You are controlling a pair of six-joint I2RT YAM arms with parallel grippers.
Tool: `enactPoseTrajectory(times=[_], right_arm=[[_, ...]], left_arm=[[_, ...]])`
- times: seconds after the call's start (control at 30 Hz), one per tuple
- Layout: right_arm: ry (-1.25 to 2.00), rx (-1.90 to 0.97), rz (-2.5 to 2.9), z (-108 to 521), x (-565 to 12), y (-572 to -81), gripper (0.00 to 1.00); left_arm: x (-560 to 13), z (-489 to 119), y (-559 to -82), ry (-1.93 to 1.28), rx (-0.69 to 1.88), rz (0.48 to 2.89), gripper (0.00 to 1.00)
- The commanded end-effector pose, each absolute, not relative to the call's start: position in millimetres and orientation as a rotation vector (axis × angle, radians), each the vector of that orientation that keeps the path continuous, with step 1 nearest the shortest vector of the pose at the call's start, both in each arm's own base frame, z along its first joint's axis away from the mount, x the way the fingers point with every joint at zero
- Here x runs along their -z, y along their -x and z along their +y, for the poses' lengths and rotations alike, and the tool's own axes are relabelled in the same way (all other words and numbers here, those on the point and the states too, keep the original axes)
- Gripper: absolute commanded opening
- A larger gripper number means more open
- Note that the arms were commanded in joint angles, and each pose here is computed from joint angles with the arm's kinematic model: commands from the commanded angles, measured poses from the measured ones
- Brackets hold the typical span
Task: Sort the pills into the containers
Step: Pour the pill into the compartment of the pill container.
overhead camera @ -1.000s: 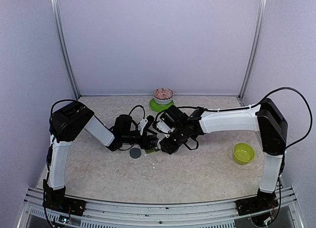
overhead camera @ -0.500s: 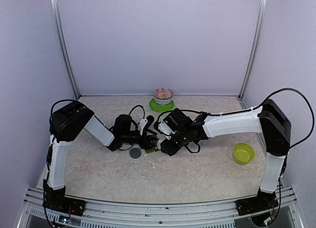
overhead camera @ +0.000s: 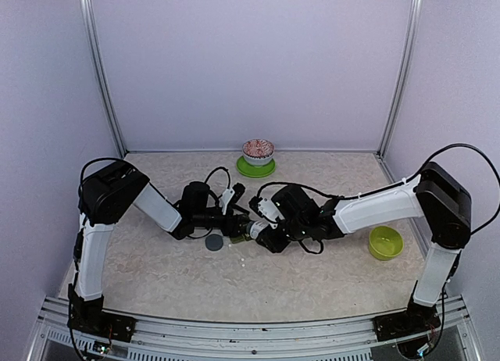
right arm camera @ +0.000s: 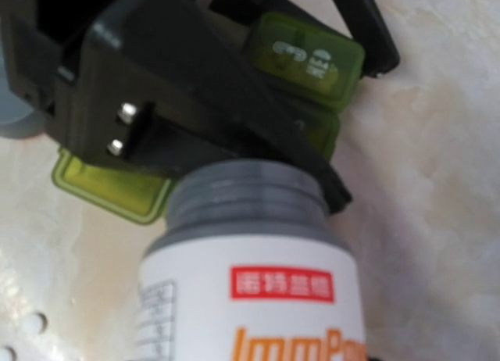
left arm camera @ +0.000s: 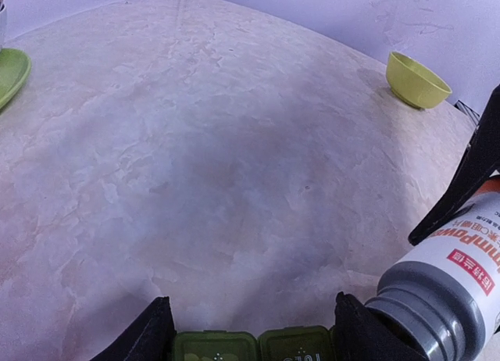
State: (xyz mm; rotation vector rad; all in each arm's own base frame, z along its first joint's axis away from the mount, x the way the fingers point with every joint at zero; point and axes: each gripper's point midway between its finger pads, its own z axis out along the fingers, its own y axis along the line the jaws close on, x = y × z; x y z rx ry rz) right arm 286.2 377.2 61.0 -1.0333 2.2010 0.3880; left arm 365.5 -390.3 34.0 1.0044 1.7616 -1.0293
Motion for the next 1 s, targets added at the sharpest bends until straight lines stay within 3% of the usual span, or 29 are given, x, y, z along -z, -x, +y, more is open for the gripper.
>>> enactPoseTrajectory(times=[0.0,0.47,0.97], right_arm=[[1.015,-0.439,2.099,380.7,-69.1,-284.4,0.33],[0.951,-0.557,1.944,376.4,-71.9,-275.2,0.33],[0.857,-0.664,1.717,369.1,-111.4,-268.5,0.33]], left_arm=[[-25.6,-398.2,-351.1,-1.045,1.087,1.759,0.66],[-25.7,-398.5,-350.8,-1.044,1.090,1.759,0.66],[-26.1,-398.1,-351.4,-1.041,1.091,1.759,0.67]])
